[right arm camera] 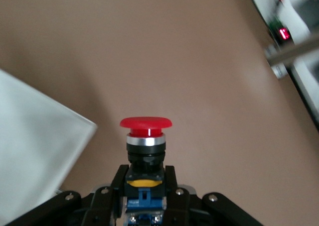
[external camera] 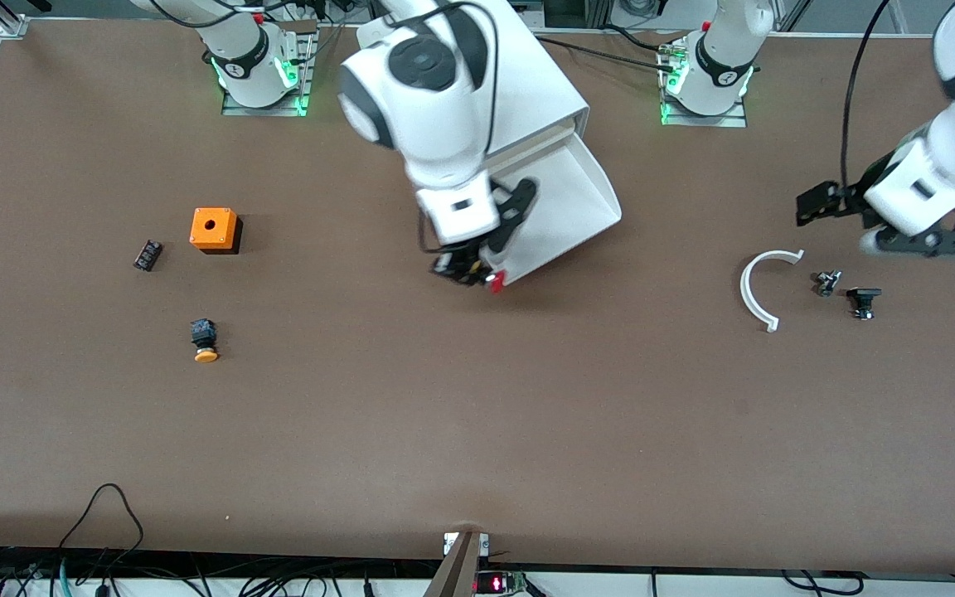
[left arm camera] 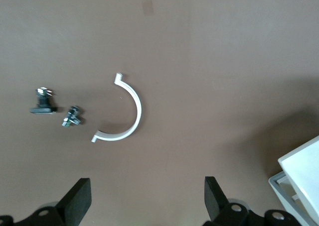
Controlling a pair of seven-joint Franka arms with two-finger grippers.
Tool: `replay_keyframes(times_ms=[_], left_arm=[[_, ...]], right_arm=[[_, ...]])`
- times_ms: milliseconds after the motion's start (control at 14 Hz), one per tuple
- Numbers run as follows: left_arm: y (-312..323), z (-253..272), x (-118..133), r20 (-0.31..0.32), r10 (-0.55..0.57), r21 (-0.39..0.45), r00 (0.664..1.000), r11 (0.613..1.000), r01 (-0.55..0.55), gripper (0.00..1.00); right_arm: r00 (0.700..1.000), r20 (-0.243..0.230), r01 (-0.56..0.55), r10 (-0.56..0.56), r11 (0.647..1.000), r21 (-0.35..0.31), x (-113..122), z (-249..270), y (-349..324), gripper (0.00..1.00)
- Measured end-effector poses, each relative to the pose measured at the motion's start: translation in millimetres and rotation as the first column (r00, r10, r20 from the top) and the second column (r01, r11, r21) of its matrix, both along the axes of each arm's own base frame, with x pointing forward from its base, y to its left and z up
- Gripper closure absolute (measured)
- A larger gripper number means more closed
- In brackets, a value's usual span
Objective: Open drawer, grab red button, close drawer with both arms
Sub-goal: 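Lift the red button out of the drawer with the right gripper, then push the drawer closed with the left gripper while the right gripper carries the button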
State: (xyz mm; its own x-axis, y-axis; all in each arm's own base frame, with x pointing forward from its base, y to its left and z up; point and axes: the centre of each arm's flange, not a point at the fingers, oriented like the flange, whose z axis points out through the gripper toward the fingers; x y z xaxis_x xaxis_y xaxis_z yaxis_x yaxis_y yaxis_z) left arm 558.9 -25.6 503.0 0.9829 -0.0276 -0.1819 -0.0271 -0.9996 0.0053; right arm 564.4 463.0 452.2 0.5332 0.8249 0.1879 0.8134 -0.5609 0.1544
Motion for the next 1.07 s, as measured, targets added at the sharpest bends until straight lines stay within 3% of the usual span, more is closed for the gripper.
replay_keyframes(times_ms=[71, 214, 500, 714, 857, 1071], left_arm=[[-5, -23, 7, -0.033, -0.008, -0.005, 0.999, 1.000, 0.007, 0.00], [-34, -59, 22, -0.042, 0.028, -0.028, 0.999, 0.999, -0.030, 0.00], [-130, -122, 31, -0.010, 0.162, -0.031, 0.987, 0.986, -0.162, 0.00], [-189, -180, 9, -0.047, 0.197, -0.058, 0.979, 0.978, -0.200, 0.00], [-216, -205, -18, -0.116, 0.235, -0.092, 0.965, 0.965, -0.246, 0.00], [-249, -216, -51, -0.171, 0.243, -0.095, 0.955, 0.961, -0.261, 0.00]], right_arm=[[0.994, -0.022, 0.109, -0.109, 0.994, -0.005, 16, -8, -34, 0.67], [0.951, -0.068, 0.299, -0.300, 0.954, -0.029, 48, -30, -111, 0.67], [0.843, -0.137, 0.511, -0.520, 0.854, -0.098, 85, -81, -249, 0.67], [0.792, -0.151, 0.579, -0.592, 0.806, -0.123, 91, -135, -308, 0.67], [0.785, -0.140, 0.592, -0.604, 0.797, -0.122, 90, -181, -323, 0.67], [0.777, -0.136, 0.601, -0.615, 0.789, -0.130, 83, -236, -324, 0.67]])
